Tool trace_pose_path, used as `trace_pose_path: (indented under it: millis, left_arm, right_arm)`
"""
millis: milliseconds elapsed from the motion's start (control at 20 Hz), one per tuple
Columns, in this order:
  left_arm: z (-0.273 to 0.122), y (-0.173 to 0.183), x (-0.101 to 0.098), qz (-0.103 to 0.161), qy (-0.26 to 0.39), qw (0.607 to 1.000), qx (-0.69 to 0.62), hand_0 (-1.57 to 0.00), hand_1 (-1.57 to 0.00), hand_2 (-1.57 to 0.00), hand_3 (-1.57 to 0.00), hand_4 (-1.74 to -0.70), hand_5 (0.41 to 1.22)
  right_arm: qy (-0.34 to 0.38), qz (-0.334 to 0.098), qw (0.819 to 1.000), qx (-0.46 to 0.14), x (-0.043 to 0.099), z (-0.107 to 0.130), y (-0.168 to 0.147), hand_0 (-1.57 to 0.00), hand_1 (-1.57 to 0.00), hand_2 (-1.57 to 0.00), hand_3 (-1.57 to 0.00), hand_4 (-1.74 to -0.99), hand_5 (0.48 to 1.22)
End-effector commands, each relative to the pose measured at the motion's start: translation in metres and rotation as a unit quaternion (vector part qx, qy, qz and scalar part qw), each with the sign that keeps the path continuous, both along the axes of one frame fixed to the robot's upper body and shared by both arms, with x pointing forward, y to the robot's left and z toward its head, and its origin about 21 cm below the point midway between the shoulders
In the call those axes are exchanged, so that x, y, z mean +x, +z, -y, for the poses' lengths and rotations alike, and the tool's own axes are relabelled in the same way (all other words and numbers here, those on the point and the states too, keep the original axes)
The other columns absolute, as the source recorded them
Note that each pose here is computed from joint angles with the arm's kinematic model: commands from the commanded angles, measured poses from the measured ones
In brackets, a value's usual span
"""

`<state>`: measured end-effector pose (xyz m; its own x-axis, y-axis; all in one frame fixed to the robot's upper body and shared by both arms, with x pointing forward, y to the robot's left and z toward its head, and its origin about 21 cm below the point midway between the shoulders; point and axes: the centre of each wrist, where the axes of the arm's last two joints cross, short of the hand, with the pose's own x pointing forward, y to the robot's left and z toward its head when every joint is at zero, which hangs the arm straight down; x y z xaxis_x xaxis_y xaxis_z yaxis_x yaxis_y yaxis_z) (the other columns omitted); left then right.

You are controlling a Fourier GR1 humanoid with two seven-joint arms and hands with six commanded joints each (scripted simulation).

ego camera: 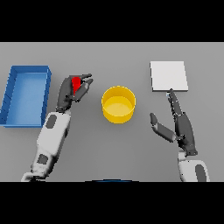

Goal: Pick up the red beaker and tilt it to pour out 1 green nut into yellow bowl. Pick up the yellow bowl and place it on the metallic measuring scale.

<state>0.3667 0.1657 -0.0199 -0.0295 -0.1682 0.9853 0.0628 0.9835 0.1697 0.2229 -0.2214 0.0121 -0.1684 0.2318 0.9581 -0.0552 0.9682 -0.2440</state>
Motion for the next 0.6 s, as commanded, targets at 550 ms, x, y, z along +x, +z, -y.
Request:
trace_pose_path:
  millis: [550]
  left_arm:
    - [0.008, 0.075, 0.010, 0.068, -0.076, 0.975, 0.196, -1.56, -1.56, -1.56, -1.56, -1.73, 1.121]
  right_arm:
    - [-0.008, 0.004, 0.999, -0.030, -0.002, -0.007, 0.000, 0.00, 0.00, 0.00, 0.00, -1.243, 0.691]
